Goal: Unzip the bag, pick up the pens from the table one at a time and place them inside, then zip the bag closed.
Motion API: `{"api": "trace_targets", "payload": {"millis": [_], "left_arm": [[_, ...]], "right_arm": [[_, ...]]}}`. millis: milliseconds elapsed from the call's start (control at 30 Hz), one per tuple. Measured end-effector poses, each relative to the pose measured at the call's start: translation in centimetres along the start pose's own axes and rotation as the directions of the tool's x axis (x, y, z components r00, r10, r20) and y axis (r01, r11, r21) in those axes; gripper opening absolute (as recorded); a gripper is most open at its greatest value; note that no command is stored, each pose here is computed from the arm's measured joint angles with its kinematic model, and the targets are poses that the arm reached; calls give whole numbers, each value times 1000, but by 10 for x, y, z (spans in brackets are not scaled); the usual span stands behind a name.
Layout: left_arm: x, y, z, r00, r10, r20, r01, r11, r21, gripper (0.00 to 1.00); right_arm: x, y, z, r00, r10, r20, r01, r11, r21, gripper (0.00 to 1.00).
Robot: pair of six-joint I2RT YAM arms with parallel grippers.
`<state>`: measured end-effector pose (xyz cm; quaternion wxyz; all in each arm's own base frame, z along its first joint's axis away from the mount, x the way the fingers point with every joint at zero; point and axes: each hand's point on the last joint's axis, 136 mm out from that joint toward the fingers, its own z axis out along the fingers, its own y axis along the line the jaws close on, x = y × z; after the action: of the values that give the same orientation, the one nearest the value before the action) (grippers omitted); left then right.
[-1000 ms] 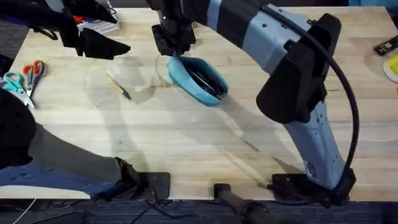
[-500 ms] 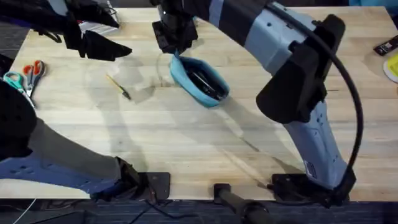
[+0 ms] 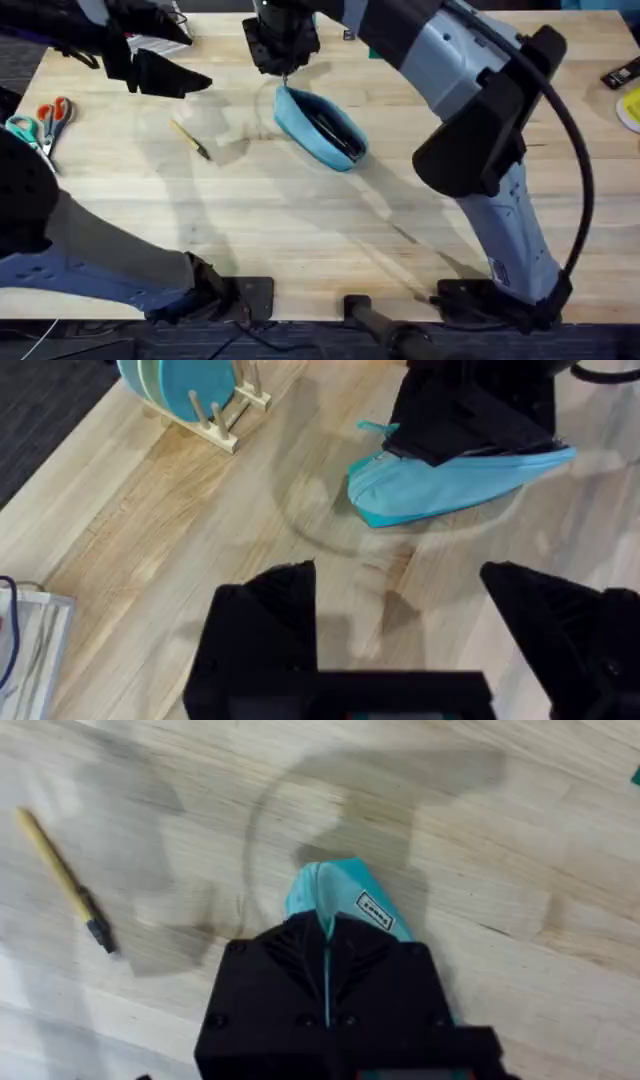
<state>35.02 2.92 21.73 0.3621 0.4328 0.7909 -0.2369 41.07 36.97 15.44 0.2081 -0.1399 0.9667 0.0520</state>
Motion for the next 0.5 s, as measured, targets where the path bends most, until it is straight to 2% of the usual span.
{"api": "trace_targets", "payload": {"millis": [500], "left_arm": [[0,-1,0,1000,-4,0,4,1000,3,993]], "right_arm": [[0,0,0,1000,0,0,0,1000,0,30]]}}
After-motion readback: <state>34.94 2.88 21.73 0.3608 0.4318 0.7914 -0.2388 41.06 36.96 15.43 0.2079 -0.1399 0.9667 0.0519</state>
